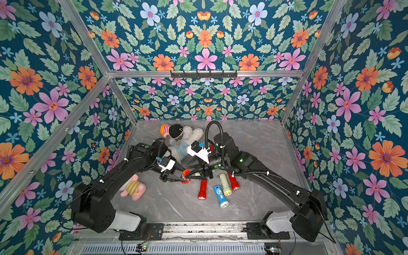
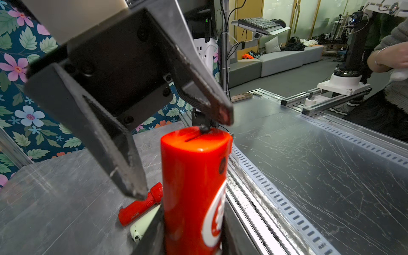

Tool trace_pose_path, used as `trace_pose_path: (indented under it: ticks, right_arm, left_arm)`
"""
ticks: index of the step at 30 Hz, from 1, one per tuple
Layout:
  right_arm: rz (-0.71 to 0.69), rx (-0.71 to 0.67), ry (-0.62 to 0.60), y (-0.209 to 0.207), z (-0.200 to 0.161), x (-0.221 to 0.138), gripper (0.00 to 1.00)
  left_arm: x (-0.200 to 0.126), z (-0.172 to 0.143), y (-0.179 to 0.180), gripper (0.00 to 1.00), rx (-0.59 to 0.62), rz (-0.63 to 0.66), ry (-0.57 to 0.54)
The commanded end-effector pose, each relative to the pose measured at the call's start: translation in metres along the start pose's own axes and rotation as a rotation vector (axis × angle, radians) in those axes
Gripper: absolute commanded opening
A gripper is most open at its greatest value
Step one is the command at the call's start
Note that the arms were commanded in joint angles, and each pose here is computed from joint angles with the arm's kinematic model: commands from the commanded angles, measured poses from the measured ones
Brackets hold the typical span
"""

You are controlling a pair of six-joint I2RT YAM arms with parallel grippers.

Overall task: Close the plug at the bottom of the flashlight
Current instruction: Close the plug of the flashlight.

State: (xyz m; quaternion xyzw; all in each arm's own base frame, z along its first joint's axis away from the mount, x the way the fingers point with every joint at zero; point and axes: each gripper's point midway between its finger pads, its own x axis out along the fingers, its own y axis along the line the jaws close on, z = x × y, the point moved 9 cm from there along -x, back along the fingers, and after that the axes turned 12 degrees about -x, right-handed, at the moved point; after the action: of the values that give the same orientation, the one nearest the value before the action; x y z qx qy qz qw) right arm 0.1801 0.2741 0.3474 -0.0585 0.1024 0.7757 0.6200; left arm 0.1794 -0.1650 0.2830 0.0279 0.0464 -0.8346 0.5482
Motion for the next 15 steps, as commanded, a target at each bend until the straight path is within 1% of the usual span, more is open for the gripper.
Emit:
trace_pose_path:
  ticks: [1, 6, 9, 13, 15]
  right_arm:
    - [0.015, -0.026, -0.006, 0.0009, 0.0006, 0.0004, 0.53]
    - [0.023, -0.024, -0.005, 0.0003, 0.0011, 0.0012, 0.48]
    - [0.025, -0.014, 0.007, -0.0015, -0.0006, 0.0026, 0.42]
    - [0.024, 0.007, 0.028, -0.0052, -0.0031, 0.0050, 0.39]
    - [0.024, 0.013, 0.032, -0.0061, -0.0042, 0.0056, 0.35]
  left_arm:
    - [-0.0013, 0.0144, -0.0018, 0.00, -0.013, 0.006, -0.157]
    - [-0.0012, 0.0145, -0.0020, 0.00, -0.016, 0.005, -0.157]
    - [-0.0014, 0.0151, -0.0024, 0.00, -0.013, 0.006, -0.158]
    - [-0.0015, 0.0159, -0.0027, 0.00, -0.011, 0.006, -0.157]
    - [-0.0013, 0.0159, -0.0029, 0.00, -0.013, 0.005, -0.157]
